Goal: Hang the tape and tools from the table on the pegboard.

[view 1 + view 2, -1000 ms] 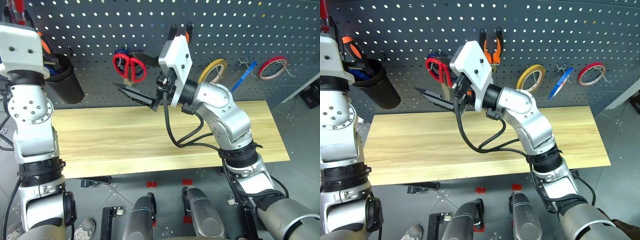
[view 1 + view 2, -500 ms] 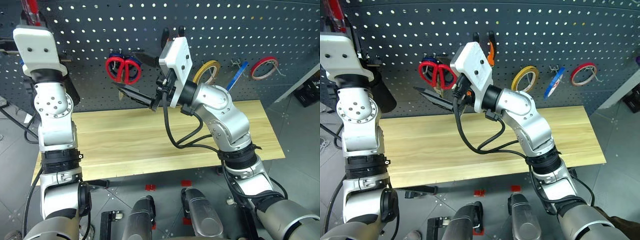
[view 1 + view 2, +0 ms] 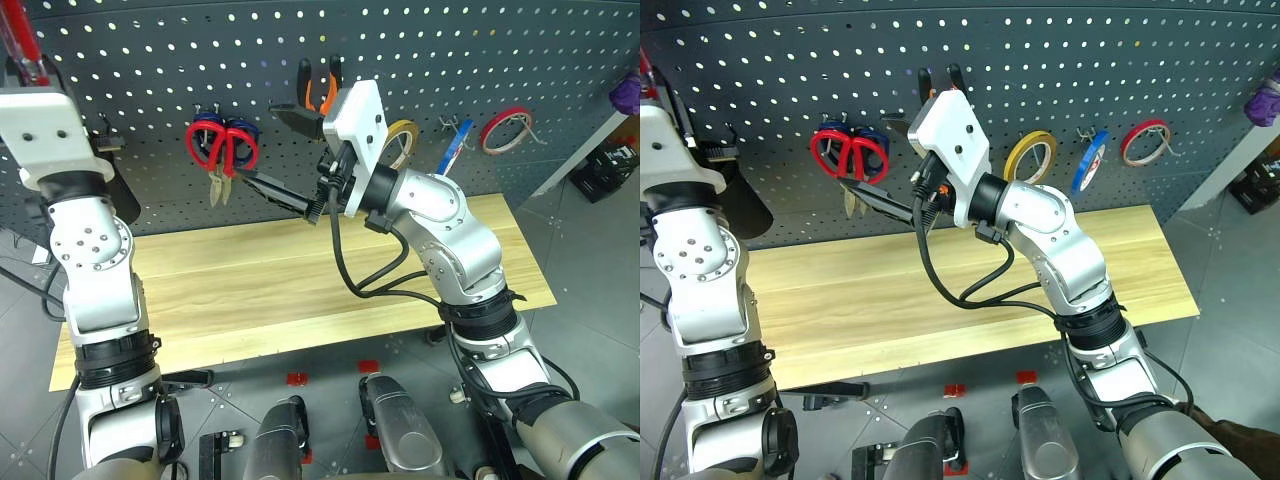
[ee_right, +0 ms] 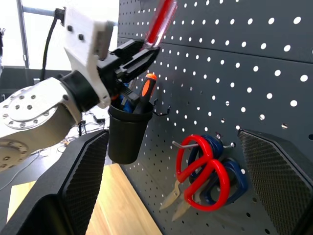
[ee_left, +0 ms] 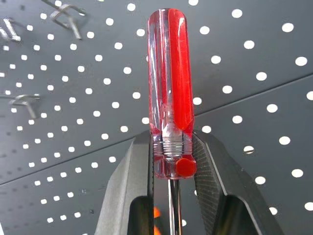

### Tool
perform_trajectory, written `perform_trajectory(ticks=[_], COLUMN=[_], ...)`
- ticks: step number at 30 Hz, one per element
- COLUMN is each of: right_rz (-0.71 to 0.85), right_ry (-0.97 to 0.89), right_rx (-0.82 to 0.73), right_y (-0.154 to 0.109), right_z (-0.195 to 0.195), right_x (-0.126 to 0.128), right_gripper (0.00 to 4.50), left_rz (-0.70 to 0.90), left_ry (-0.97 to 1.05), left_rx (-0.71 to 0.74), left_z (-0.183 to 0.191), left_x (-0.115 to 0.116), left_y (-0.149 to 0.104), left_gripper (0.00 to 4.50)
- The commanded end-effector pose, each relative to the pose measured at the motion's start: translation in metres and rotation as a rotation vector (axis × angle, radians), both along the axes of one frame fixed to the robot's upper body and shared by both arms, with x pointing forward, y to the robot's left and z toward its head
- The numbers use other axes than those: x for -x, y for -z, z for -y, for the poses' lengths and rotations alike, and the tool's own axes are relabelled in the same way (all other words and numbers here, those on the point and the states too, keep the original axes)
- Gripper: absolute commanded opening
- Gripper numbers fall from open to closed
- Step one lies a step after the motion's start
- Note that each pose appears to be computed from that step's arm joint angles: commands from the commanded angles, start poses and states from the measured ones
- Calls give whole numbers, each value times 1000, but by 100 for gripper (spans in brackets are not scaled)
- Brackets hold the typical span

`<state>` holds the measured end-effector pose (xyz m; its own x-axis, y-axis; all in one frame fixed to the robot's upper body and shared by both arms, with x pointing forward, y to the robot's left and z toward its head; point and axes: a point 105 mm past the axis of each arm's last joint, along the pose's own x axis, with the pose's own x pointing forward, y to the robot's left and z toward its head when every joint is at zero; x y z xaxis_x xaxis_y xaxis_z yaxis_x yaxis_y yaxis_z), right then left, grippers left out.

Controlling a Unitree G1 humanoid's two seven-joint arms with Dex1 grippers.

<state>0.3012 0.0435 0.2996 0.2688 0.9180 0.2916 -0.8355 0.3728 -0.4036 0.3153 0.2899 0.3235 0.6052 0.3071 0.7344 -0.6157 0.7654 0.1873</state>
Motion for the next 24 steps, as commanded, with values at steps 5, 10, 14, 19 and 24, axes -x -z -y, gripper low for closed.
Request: perform_trajectory(ticks=[5,10,14,19,24], right_rz=[54,53,50,47,3], right_ry=[-44,-52,-49,-44,-71], right_rx=[-44,-44,-41,-45,-32], right_y=[-18,-17,-16,-15,1], right_z=[-1,-2,-2,1,22], right_x=[14,16,14,13,20], right_gripper=[450,450,450,450,450], left_rz=[53,55,60,66,-32], left_ry=[-70,-77,-77,-25,172], left_rx=[13,25,36,27,-59], left_z=[-12,-14,-13,0,38], left_x=[20,20,21,22,30], left_y=[-6,-4,-4,-13,-8], left_gripper=[231,386,449,449,449])
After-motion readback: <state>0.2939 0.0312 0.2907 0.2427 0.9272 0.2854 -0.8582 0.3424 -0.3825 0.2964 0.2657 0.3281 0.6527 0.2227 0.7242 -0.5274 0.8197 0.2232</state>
